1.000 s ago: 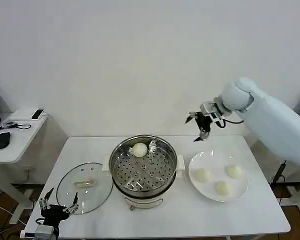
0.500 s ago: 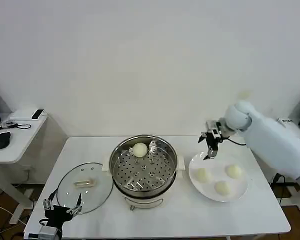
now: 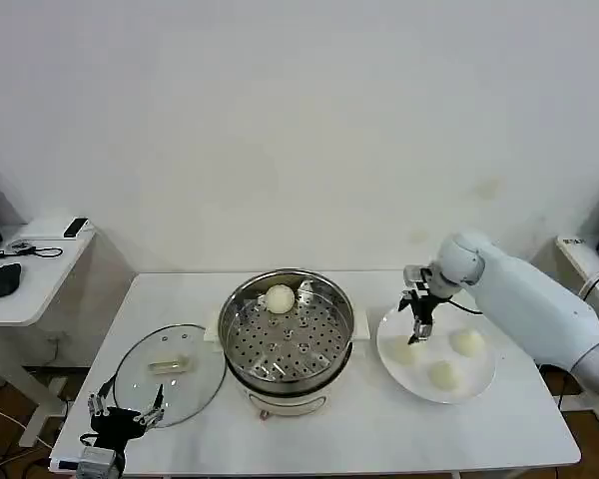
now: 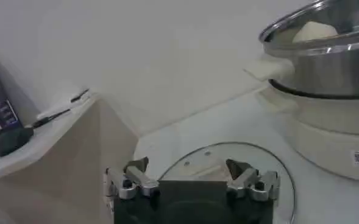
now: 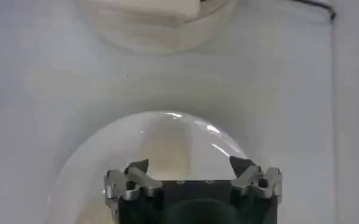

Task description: Take steamed baozi put them in steamer then cover it.

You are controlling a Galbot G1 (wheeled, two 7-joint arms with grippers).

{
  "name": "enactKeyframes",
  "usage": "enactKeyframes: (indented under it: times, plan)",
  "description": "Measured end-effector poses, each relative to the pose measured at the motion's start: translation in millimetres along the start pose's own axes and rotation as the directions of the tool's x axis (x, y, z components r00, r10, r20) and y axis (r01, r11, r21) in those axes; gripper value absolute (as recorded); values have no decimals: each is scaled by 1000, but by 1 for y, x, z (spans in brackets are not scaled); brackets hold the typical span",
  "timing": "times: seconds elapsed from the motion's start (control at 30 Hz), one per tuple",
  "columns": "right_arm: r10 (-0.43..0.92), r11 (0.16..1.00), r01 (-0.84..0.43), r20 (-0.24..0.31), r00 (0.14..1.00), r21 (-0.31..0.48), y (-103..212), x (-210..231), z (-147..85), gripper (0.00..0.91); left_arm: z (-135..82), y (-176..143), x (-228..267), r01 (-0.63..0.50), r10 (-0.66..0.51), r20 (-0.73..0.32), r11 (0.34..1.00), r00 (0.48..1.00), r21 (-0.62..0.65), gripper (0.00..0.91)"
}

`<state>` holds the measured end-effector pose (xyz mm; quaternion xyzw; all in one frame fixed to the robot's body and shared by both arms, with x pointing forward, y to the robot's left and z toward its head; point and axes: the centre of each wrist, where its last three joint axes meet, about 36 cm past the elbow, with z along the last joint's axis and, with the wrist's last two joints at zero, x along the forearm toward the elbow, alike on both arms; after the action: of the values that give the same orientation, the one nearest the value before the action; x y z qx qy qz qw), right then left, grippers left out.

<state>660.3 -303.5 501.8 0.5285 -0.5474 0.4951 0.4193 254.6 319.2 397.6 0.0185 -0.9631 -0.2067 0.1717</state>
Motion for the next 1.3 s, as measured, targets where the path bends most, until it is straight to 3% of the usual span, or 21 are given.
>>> enactKeyframes:
  times: [1.07, 1.1, 1.3]
  plan:
    - [-36, 997, 35, -22, 999, -62, 3, -51, 11, 907, 11, 0, -7, 5, -4, -25, 1000, 1000, 11, 907]
    - [-36, 997, 35, -20, 999, -66, 2, -52, 11, 806, 11, 0, -7, 5, -5, -25, 1000, 1000, 11, 907]
    - [-36, 996, 35, -11, 999, -81, 1, -53, 13, 615, 12, -1, -8, 5, -5, -27, 1000, 1000, 13, 907]
